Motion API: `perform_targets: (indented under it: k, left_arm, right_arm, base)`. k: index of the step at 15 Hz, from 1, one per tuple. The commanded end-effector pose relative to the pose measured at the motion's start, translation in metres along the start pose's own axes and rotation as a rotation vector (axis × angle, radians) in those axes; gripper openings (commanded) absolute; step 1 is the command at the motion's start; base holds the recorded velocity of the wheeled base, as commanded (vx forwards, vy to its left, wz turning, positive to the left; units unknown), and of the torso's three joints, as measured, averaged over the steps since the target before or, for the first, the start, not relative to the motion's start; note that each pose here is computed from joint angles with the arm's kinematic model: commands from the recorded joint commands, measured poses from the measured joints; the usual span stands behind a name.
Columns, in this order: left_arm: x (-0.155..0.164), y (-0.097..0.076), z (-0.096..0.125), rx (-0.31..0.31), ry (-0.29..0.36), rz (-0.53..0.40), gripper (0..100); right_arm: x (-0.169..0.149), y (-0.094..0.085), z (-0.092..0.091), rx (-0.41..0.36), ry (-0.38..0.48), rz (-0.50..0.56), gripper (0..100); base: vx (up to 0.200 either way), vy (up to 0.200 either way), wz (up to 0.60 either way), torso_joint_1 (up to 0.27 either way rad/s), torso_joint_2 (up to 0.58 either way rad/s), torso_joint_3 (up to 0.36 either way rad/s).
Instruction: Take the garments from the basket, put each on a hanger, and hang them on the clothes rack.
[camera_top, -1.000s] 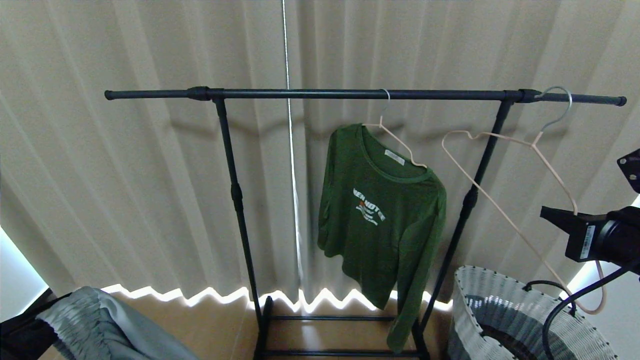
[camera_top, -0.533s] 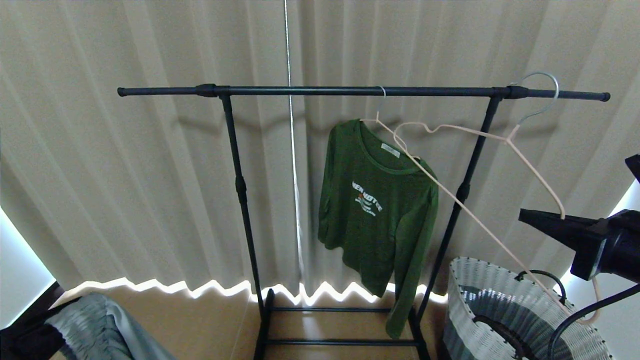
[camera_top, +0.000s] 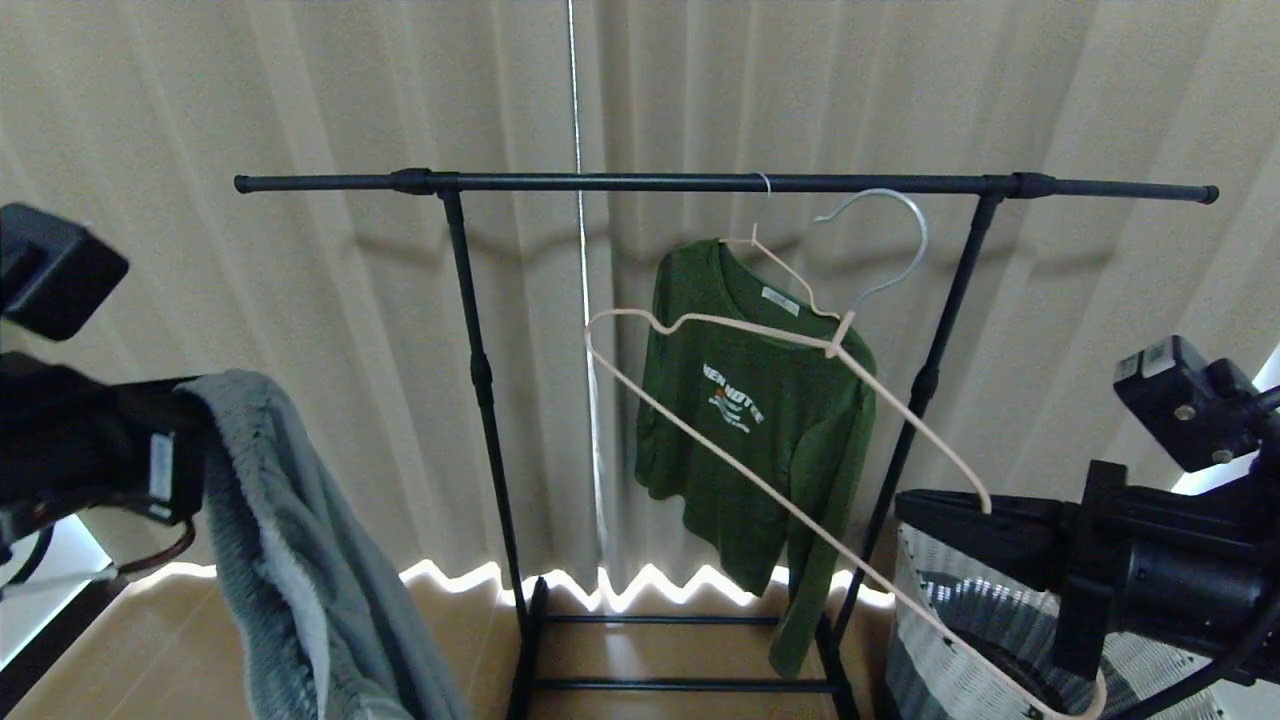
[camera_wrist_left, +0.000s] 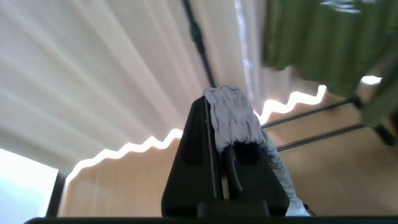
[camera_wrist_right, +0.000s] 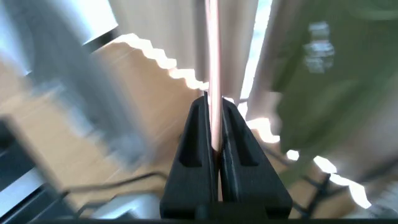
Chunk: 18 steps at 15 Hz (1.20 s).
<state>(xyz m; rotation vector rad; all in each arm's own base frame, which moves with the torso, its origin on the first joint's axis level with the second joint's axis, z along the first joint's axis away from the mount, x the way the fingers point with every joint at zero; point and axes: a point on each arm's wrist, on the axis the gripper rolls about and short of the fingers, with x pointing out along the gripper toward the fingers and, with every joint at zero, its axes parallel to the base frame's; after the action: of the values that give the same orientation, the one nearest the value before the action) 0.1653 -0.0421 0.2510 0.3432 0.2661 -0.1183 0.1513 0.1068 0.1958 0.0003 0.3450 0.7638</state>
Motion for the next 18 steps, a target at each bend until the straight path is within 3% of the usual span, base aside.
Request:
perform_targets:
  k: [1, 4, 7, 12, 15, 18]
  left_arm:
    - [0.072, -0.016, 0.029, -0.008, 0.112, 0.03, 0]
    - [0.104, -0.026, 0.046, -0.083, 0.152, 0.11, 0]
    - [0.114, -0.037, 0.063, -0.156, 0.136, 0.141, 0]
    - [0.112, -0.05, 0.066, -0.169, 0.122, 0.113, 0]
    - [0.111, -0.052, 0.067, -0.169, 0.121, 0.168, 0]
    - [0.12, -0.045, 0.062, -0.171, 0.143, 0.201, 0]
  right_arm:
    - [0.015, 0.012, -0.007, -0.011, 0.06, 0.068, 0]
    - [0.019, 0.028, -0.004, -0.001, 0.036, 0.147, 0]
    - [0.031, 0.043, -0.003, 0.01, 0.051, 0.212, 0]
    - [0.054, 0.051, 0.001, 0.03, 0.077, 0.205, 0]
    - [0.07, 0.052, 0.008, 0.037, 0.068, 0.152, 0]
    - [0.058, 0.052, 0.015, 0.091, 0.03, 0.16, 0]
  base:
    - [0.0, 0.0, 0.0, 0.0, 0.0, 0.0]
    - [0.0, 0.0, 0.0, 0.0, 0.0, 0.0]
    - [0.0, 0.0, 0.0, 0.0, 0.0, 0.0]
    - [0.0, 0.0, 0.0, 0.0, 0.0, 0.0]
    - [0.0, 0.0, 0.0, 0.0, 0.0, 0.0]
    - [0.0, 0.0, 0.0, 0.0, 0.0, 0.0]
